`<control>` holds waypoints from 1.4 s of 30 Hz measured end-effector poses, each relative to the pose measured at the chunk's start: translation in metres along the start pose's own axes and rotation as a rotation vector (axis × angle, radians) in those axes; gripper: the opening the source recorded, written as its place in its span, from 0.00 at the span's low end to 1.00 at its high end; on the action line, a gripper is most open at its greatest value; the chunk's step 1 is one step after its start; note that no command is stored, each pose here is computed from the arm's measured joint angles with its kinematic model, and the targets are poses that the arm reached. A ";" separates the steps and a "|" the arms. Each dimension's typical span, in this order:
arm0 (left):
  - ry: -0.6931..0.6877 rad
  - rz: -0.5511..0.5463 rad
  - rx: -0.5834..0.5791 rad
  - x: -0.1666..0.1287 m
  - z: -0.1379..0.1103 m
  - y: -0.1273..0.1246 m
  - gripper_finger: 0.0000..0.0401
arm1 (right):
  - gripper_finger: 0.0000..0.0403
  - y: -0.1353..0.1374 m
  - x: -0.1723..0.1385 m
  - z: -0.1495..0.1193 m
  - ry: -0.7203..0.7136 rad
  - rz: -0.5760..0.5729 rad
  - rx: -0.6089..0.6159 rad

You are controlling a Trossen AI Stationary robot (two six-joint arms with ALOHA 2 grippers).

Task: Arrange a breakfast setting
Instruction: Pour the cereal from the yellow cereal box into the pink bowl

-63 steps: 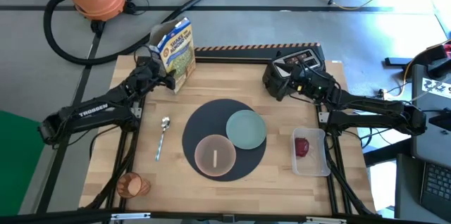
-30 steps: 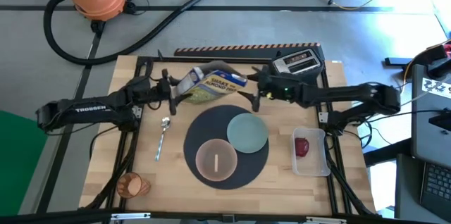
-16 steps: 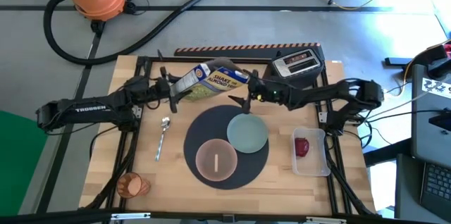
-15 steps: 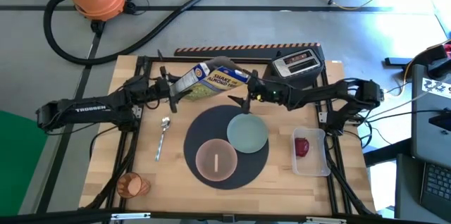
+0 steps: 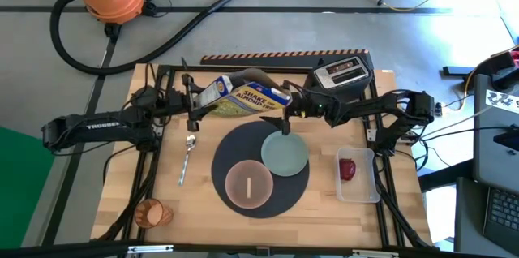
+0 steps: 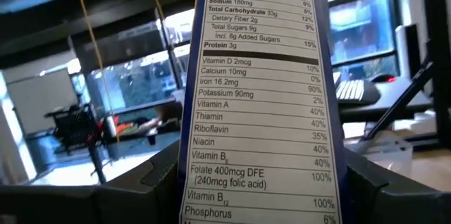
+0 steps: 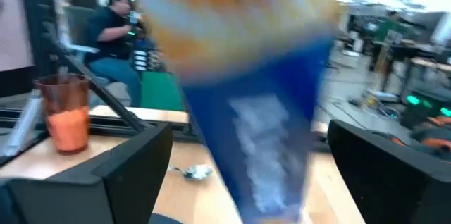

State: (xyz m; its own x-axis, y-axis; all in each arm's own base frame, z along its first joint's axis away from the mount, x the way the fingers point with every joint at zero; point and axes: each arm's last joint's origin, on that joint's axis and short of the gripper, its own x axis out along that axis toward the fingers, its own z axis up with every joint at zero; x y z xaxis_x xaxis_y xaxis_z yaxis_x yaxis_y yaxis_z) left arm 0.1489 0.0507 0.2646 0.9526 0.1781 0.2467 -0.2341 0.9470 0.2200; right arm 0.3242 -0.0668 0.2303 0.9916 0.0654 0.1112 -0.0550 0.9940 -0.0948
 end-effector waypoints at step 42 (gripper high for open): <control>0.446 -0.055 0.052 -0.001 -0.045 -0.013 0.78 | 0.45 -0.009 0.001 -0.003 0.670 -0.103 -0.459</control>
State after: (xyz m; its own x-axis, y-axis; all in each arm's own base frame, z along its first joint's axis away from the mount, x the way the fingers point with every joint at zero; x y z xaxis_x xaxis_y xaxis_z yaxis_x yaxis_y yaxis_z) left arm 0.1601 0.0505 0.2186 0.9520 0.2361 -0.1949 -0.1790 0.9457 0.2713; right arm 0.3264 -0.0761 0.2288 0.8565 -0.2354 -0.4593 -0.0502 0.8478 -0.5280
